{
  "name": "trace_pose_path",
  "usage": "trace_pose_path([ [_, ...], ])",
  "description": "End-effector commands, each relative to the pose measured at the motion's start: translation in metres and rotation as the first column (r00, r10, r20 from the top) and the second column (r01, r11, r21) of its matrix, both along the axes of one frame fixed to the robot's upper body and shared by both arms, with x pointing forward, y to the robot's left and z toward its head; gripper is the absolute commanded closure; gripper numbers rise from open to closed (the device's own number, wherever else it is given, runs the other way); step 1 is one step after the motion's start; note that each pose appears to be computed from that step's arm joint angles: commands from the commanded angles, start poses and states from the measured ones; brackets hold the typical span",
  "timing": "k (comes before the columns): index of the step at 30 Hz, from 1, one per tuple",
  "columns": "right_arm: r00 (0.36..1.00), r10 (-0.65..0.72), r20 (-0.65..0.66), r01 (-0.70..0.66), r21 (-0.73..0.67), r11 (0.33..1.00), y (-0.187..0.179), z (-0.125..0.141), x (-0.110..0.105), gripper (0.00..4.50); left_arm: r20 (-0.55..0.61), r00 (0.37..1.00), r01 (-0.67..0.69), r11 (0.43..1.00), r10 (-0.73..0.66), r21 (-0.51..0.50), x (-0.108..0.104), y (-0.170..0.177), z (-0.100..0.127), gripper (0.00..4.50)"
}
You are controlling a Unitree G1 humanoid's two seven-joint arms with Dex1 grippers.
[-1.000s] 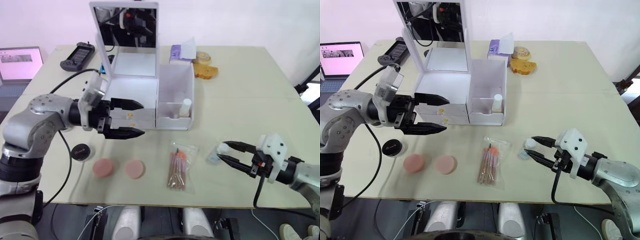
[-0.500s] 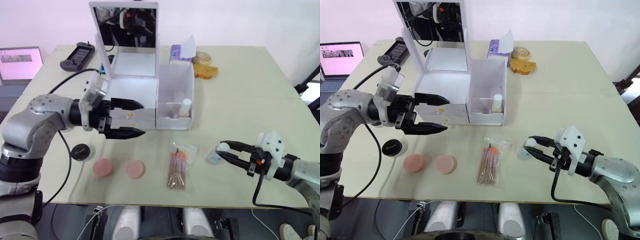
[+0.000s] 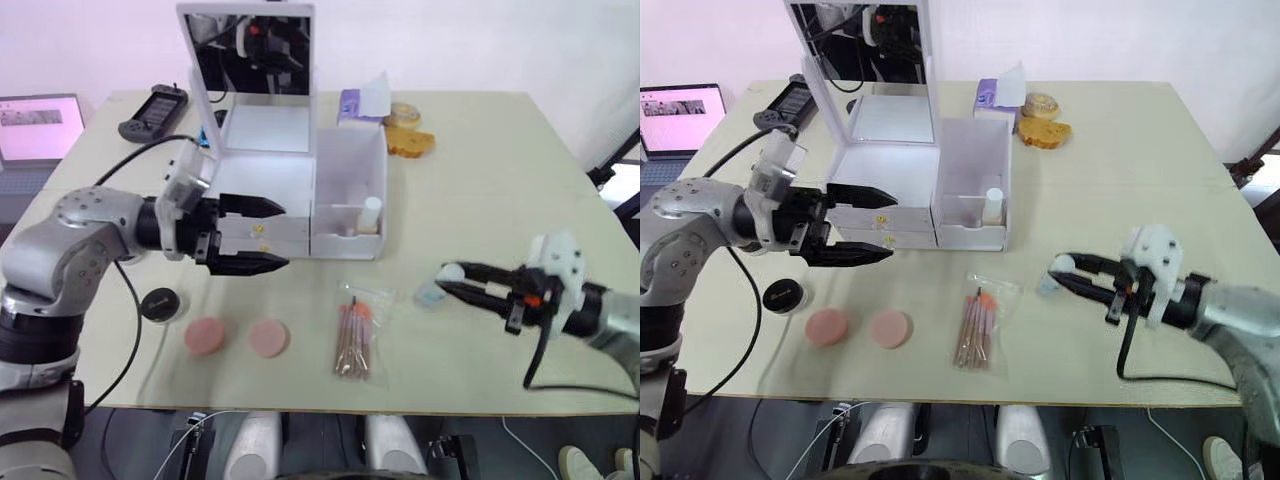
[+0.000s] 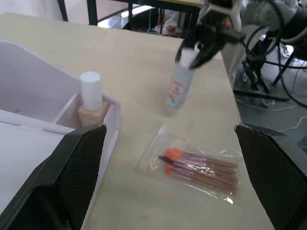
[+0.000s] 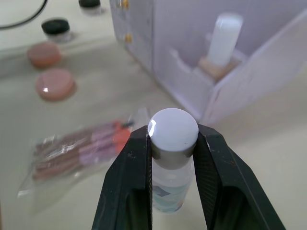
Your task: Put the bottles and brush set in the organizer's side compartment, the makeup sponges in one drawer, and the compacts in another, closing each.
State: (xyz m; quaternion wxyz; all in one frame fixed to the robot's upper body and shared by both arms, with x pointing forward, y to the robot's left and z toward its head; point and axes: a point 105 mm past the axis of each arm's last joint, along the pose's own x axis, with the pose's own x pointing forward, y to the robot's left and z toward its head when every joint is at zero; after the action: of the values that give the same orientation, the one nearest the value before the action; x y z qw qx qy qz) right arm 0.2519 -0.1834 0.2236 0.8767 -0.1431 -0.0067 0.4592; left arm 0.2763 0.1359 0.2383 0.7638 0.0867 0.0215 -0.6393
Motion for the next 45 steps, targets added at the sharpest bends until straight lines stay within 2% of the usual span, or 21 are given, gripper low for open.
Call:
trace_pose_path([
  [1,0.994,0.048,0.098,-0.054,0.055,0.997,0.012,0.057,0.012,3.82,0.035,0.995,-0.087,0.995,0.089,-0.054,-0.004,0.020,0.009,0.00],
  [6,0.974,0.186,0.126,-0.197,0.083,0.977,0.038,0.113,0.027,3.82,0.033,0.968,-0.247,0.967,0.249,-0.058,-0.015,0.053,-0.001,0.00],
  [11,0.970,0.234,0.073,-0.237,0.043,0.971,0.059,0.125,0.046,3.82,0.056,0.930,-0.358,0.930,0.364,-0.085,-0.026,0.070,-0.002,0.00],
  [14,0.979,0.202,0.036,-0.201,-0.042,0.979,0.074,0.114,0.067,3.82,0.063,0.906,-0.412,0.906,0.418,-0.094,-0.034,0.076,-0.004,0.00],
  [18,0.978,0.206,0.014,-0.204,-0.083,0.975,0.097,0.101,0.098,3.82,0.061,0.875,-0.475,0.876,0.481,-0.088,-0.047,0.082,-0.010,0.00],
  [21,0.978,0.209,-0.007,-0.208,-0.112,0.972,0.106,0.091,0.110,3.82,0.066,0.859,-0.502,0.860,0.508,-0.090,-0.053,0.084,-0.010,0.00],
  [26,0.970,0.232,-0.071,-0.239,-0.136,0.961,0.115,0.072,0.117,3.82,0.071,0.841,-0.531,0.843,0.537,-0.092,-0.058,0.088,-0.009,0.00],
  [31,0.959,0.259,-0.113,-0.274,-0.143,0.951,0.122,0.059,0.115,3.82,0.070,0.835,-0.539,0.837,0.545,-0.090,-0.061,0.087,-0.009,0.00],
  [45,0.965,0.214,-0.152,-0.243,-0.208,0.947,0.130,0.002,0.121,3.82,0.080,0.842,-0.527,0.845,0.534,-0.092,-0.054,0.083,-0.005,0.00],
])
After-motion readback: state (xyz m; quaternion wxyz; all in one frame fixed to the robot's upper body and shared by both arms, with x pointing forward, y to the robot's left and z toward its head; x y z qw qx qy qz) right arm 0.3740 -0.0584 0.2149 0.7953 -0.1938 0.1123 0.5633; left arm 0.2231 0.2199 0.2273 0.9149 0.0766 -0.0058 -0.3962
